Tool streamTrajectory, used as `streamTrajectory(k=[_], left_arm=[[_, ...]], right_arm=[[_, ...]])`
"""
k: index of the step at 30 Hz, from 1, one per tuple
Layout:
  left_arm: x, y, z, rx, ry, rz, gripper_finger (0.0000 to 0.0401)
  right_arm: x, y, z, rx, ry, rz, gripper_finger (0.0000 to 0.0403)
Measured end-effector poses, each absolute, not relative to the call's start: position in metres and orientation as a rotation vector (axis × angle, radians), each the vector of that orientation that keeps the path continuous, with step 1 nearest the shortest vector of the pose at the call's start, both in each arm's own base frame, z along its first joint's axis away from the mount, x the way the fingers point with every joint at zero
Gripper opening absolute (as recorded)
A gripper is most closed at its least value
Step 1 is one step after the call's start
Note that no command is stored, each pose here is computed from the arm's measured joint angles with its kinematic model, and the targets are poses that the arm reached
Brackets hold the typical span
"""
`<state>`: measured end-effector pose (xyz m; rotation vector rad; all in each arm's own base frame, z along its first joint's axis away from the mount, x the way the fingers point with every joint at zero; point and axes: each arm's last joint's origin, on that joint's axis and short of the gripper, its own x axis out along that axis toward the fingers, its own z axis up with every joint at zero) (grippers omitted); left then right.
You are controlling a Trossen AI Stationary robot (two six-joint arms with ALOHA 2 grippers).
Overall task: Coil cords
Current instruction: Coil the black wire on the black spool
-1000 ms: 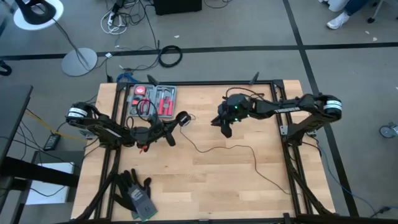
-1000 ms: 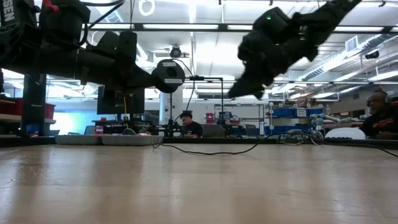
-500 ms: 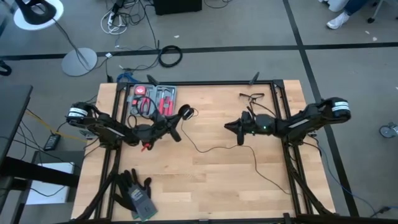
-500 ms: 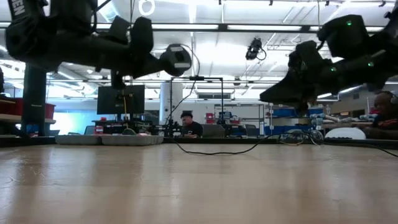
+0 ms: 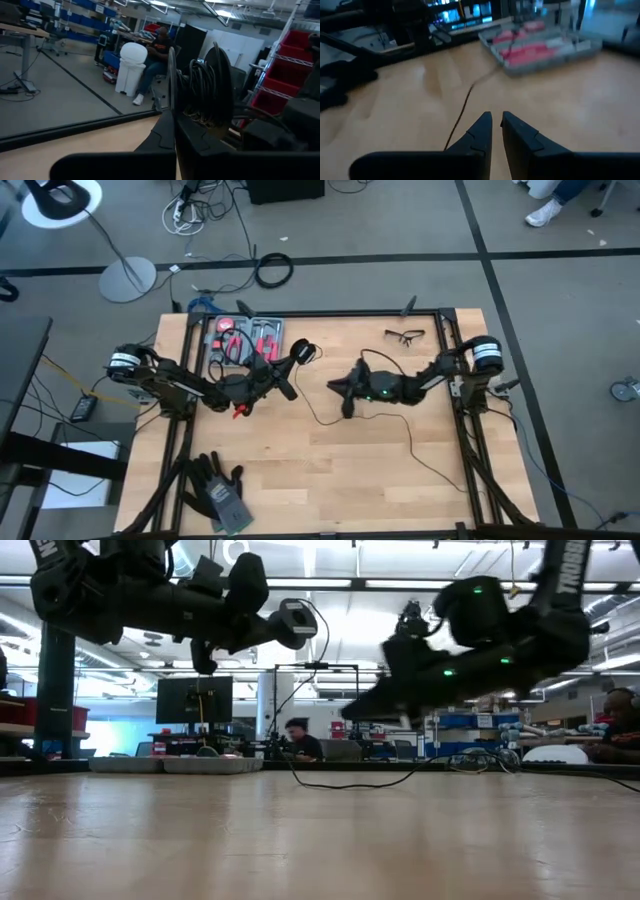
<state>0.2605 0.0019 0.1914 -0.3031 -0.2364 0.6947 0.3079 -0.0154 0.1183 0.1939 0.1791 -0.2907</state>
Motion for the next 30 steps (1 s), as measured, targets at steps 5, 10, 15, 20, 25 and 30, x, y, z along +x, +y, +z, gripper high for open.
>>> streamTrajectory(k=[5, 10, 15, 20, 25, 30], left_arm=[[0.261, 0.001, 0.190, -0.299, -0.225, 0.684, 0.0000], [0.261, 0.000, 0.191, -0.294, -0.223, 0.648, 0.0000], [0.262, 0.000, 0.191, -0.293, -0.221, 0.635, 0.0000], [0.262, 0.000, 0.191, -0.291, -0.220, 0.633, 0.0000], [0.262, 0.000, 0.191, -0.286, -0.216, 0.634, 0.0000], [0.262, 0.000, 0.190, -0.282, -0.211, 0.635, 0.0000]], right_arm=[[0.338, -0.026, 0.133, 0.061, 0.103, -0.300, 0.0046], [0.343, -0.040, 0.140, 0.054, 0.072, -0.345, 0.0064], [0.342, -0.053, 0.144, 0.057, 0.039, -0.379, 0.0090], [0.341, -0.057, 0.148, 0.057, -0.005, -0.387, 0.0110], [0.341, -0.057, 0.150, 0.058, -0.020, -0.374, 0.0114], [0.342, -0.052, 0.149, 0.058, -0.014, -0.323, 0.0113]])
